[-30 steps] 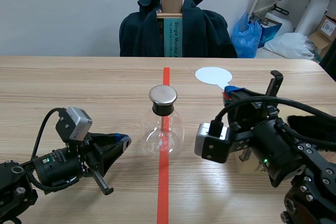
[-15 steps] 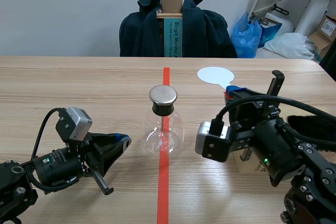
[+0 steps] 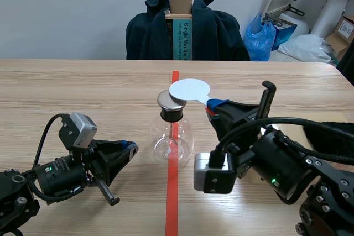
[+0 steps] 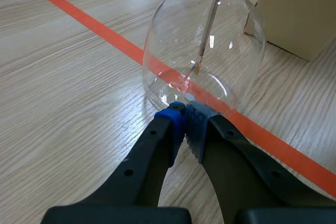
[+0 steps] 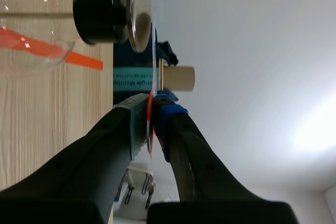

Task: Do the electroscope experiment.
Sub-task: 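Move the plate toward and away from the electroscope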

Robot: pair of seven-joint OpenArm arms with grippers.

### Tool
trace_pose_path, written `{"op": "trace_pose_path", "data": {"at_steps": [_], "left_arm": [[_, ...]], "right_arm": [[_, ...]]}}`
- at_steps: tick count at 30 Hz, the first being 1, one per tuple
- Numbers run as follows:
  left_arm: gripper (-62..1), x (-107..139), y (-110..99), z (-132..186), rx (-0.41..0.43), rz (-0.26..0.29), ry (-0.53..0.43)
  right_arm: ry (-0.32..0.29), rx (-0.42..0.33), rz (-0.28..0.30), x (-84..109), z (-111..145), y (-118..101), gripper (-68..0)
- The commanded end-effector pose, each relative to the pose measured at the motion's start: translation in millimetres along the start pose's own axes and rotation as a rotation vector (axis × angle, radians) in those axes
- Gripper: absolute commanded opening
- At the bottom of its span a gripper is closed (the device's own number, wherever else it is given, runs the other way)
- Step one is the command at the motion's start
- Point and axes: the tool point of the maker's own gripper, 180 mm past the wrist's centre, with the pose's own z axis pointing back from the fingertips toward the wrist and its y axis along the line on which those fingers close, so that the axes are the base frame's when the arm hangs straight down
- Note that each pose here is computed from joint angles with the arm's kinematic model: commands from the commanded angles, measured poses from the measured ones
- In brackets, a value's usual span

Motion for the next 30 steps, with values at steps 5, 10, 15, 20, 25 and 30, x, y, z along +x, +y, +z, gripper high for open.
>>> {"op": "trace_pose_path", "data": {"at_steps": [5, 10, 15, 20, 25, 30], "left_arm": [[-57.7, 15, 1, -6, 0.003, 0.002, -0.057], [-57.7, 15, 1, -6, 0.003, 0.002, -0.058], [-57.7, 15, 1, -6, 0.003, 0.002, -0.058], [-57.7, 15, 1, -6, 0.003, 0.002, -0.058], [-57.7, 15, 1, -6, 0.003, 0.002, -0.058], [-57.7, 15, 1, -6, 0.003, 0.002, -0.058]], "right_arm": [[-0.063, -0.029, 0.024, 7.2, -1, -10, -66.7], [-0.097, -0.029, 0.024, 13.3, 0, -9, -66.7], [-0.102, -0.029, 0.024, 14.3, 0, -9, -66.7], [-0.101, -0.029, 0.025, 14.0, 0, -9, -66.7], [-0.075, -0.029, 0.024, 9.3, -1, -10, -66.7], [0.009, -0.030, 0.022, -5.8, -1, -10, -66.7]]}}
